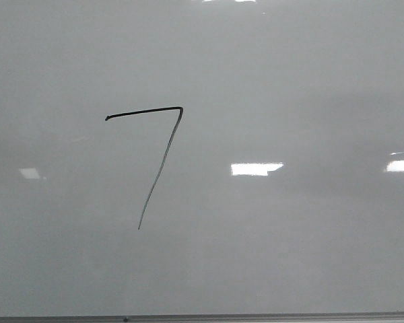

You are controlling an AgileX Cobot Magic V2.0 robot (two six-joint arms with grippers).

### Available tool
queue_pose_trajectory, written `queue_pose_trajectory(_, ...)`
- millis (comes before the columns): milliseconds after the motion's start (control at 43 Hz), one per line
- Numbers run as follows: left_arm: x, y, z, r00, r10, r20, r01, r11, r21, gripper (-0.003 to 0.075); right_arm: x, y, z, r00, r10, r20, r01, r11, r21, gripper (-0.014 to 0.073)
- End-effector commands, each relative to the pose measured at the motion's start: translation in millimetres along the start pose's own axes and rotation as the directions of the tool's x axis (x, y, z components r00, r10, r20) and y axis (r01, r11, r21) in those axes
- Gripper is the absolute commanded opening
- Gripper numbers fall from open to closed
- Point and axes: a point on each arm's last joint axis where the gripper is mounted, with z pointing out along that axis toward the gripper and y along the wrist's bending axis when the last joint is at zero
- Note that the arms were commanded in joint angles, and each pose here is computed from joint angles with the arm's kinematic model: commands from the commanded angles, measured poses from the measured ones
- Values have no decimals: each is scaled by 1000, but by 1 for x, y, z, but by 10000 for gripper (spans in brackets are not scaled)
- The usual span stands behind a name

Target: Write number 7 on whiteboard

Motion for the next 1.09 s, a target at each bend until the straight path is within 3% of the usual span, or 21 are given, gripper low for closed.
queue_pose_trajectory(0, -35, 0, -33, 979, -6, 205, 7, 1000, -2, 494, -14, -2, -3, 996, 15, 87, -17, 999, 28, -58)
queue_pose_trajectory(279, -49, 1, -126, 939, -15, 345, 18, 1000, -5, 459, -14, -2, -3, 996, 15, 87, -17, 999, 27, -58)
queue_pose_trajectory(442, -38, 1, -169, 924, -15, 382, 19, 1000, -6, 269, -14, -2, -3, 996, 15, 86, -17, 999, 27, -58)
queue_pose_trajectory(628, -26, 0, -204, 892, -14, 452, 19, 1000, -8, -10, -14, -2, -3, 996, 15, 86, -17, 999, 27, -58)
queue_pose_trajectory(837, -24, 0, -222, 853, -12, 522, 20, 1000, -10, -20, -14, -2, -3, 996, 15, 86, -17, 999, 27, -58)
queue_pose_trajectory(1070, -24, 0, -222, 853, -12, 522, 20, 1000, -10, -20, -14, -2, -3, 996, 15, 86, -17, 999, 27, -58)
